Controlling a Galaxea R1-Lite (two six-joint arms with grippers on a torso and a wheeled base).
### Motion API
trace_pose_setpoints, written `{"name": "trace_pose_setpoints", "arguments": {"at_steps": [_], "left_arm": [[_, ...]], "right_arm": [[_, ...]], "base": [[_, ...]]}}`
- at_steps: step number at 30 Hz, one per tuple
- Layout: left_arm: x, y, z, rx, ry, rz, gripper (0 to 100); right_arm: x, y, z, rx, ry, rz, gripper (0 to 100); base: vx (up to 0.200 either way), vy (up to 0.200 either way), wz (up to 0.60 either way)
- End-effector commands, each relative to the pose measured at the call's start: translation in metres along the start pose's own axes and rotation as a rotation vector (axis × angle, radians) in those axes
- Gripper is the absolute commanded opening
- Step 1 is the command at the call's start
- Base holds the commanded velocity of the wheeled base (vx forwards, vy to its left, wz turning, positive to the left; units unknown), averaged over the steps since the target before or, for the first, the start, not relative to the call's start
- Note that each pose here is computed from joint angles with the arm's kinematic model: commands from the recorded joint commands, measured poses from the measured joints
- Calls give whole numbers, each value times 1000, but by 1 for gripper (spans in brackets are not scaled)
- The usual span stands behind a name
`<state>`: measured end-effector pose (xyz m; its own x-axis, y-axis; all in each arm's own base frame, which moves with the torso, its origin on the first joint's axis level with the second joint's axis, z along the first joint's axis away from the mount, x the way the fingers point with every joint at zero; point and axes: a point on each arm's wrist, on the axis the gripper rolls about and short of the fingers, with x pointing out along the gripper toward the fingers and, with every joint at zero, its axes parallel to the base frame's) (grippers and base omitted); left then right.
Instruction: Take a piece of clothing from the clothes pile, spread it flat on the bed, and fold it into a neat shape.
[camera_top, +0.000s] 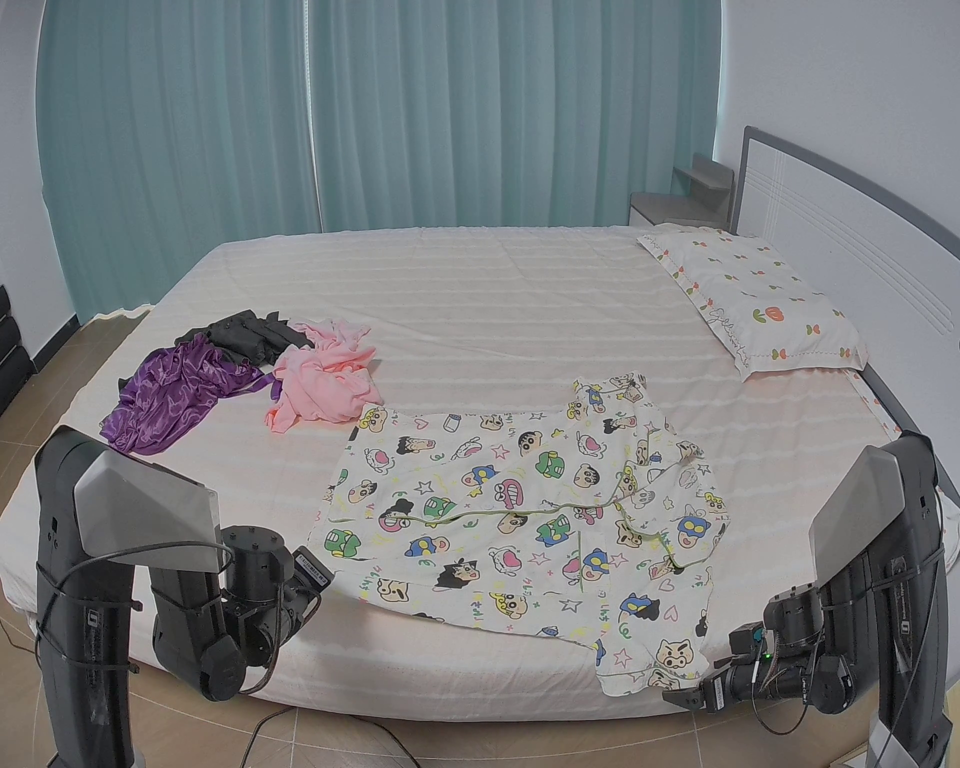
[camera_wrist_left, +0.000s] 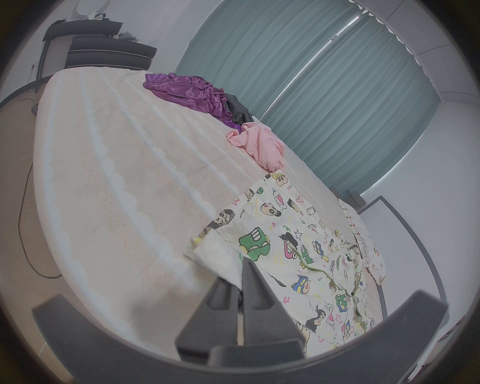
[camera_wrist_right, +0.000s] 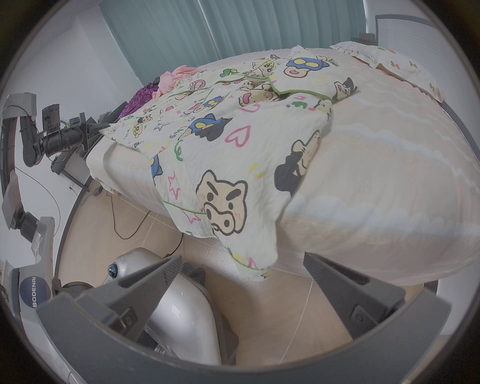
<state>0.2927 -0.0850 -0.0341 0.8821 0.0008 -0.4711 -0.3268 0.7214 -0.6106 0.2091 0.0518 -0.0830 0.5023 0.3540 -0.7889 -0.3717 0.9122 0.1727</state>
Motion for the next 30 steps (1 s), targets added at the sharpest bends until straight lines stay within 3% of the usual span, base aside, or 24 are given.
{"name": "trace_pose_setpoints", "arguments": {"at_steps": [1, 10, 18, 19, 30], "left_arm": [[0, -1, 1, -1, -4, -6, 0], [-2, -2, 0, 0, 0, -8, 0], [-2, -2, -1, 2, 1, -9, 0], [-3, -2, -1, 1, 1, -7, 0], [-4, -1, -1, 3, 2, -6, 0]], "right_arm": [[3, 1, 2, -13, -18, 11, 100], [12, -2, 11, -19, -52, 34, 100], [13, -1, 13, -20, -21, 37, 100], [13, 0, 13, -21, -20, 38, 0], [13, -1, 12, -21, -17, 31, 0]], "base": [[0, 0, 0], [0, 0, 0], [0, 0, 0], [0, 0, 0], [0, 0, 0]]}}
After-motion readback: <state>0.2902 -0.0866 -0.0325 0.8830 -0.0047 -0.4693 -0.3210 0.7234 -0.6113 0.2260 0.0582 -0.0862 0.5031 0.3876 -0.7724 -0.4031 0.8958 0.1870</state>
